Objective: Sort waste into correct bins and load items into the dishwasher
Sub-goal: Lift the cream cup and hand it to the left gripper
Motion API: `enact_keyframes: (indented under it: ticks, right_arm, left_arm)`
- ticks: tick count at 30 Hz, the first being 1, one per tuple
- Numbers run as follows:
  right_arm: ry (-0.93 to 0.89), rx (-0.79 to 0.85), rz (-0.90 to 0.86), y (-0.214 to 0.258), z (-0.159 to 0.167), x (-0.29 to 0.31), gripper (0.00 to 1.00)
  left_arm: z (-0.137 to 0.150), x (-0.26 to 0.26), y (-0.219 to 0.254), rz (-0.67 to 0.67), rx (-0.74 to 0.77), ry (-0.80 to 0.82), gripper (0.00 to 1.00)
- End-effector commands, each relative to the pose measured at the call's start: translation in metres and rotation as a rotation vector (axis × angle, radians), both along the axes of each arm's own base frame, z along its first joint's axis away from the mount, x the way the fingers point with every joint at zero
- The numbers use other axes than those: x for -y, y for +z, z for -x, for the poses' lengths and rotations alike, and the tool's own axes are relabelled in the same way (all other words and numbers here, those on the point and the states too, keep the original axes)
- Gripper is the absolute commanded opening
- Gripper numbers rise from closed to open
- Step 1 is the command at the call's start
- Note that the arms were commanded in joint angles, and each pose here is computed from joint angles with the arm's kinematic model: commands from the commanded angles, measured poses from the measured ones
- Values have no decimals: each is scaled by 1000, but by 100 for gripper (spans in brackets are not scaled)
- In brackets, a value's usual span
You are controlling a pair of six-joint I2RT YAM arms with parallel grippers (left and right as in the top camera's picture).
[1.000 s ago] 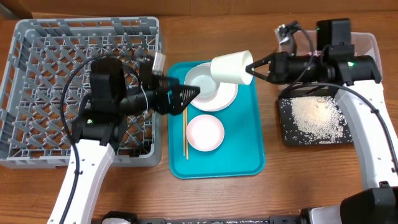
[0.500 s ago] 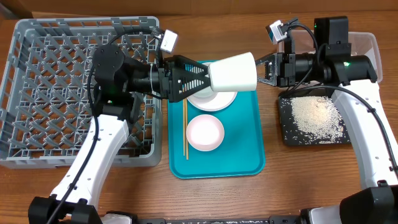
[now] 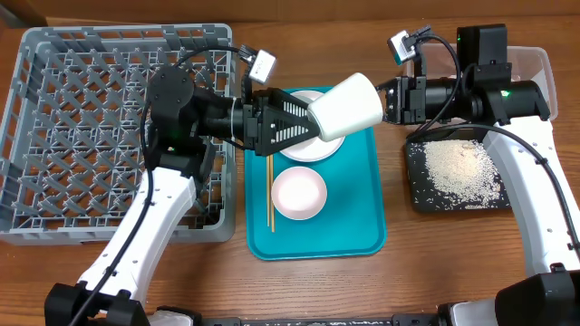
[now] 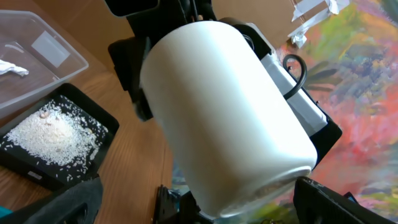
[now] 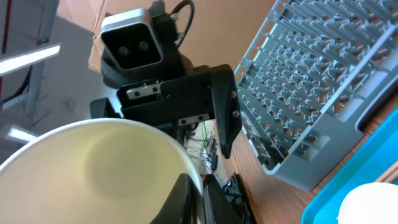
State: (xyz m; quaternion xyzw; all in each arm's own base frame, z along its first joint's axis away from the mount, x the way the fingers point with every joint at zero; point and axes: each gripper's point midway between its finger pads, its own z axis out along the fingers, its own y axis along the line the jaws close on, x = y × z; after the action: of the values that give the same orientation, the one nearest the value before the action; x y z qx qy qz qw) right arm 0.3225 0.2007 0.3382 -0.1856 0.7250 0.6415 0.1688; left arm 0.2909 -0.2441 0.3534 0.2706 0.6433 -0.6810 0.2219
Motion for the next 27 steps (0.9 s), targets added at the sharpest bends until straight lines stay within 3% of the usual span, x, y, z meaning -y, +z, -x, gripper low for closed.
enact_keyframes:
  ticks: [1,19,23,27]
  right_arm:
    - [-108,4,151,-27,-18,0,4]
    - [-101,10,141,-25,-18,-1,4]
    - [-101,10,141,-25,-18,-1,4]
    - [-80,29,111,-19,-16,-2,4]
  left_arm:
    - [1,10,8,14,6,13,100]
    - [-25,10,8,31,49,167,93]
    - [-19,22,9,36,49,154,91]
    - [-16,29,10,39,51,149,82]
